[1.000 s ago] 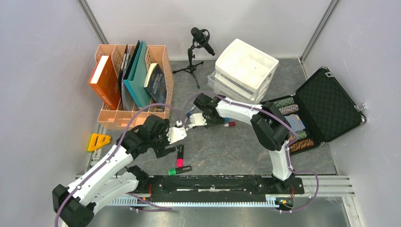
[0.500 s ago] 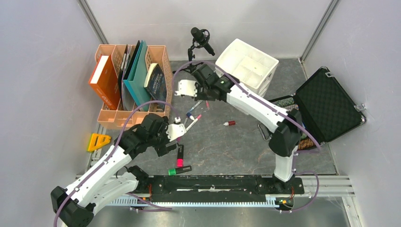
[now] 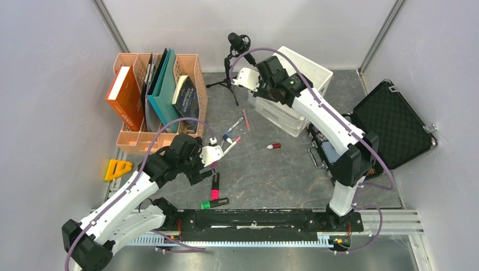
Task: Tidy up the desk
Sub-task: Pick up the stationery from the center of the board, then place the stationery in the drawer.
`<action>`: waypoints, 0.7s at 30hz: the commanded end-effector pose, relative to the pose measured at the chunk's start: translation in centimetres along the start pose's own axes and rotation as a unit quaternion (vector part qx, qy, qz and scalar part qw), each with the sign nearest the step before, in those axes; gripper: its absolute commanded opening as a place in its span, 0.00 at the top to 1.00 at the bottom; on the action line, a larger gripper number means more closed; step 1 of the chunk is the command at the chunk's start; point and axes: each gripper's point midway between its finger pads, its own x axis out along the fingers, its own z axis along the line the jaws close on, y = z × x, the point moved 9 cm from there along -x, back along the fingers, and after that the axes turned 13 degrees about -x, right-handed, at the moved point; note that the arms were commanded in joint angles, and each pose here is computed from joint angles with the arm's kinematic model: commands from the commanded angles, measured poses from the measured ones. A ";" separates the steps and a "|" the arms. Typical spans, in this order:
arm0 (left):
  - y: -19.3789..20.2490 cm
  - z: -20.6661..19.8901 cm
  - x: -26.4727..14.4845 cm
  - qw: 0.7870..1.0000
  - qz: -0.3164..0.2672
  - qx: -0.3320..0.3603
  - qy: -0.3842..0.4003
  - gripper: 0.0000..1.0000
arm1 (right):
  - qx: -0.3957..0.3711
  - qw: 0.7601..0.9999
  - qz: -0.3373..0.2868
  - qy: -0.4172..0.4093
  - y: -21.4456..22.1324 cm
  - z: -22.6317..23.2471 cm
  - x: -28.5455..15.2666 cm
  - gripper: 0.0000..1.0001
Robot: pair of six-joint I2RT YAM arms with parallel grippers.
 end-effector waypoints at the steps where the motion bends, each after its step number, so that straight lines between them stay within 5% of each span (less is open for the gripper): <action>1: -1.8 0.2 -0.5 0.999 -0.041 -0.013 0.003 0.00 | 0.018 1.000 0.000 0.003 0.7 -0.5 0.1 0.99; 13: -1.5 0.1 -0.3 0.999 -0.037 -0.011 0.004 0.00 | 0.015 0.998 0.005 -0.056 1.5 1.5 1.2 0.94; 21: -1.3 0.1 -0.4 0.999 -0.039 -0.012 0.003 0.00 | 0.015 0.997 0.033 -0.068 2.3 2.3 2.3 0.73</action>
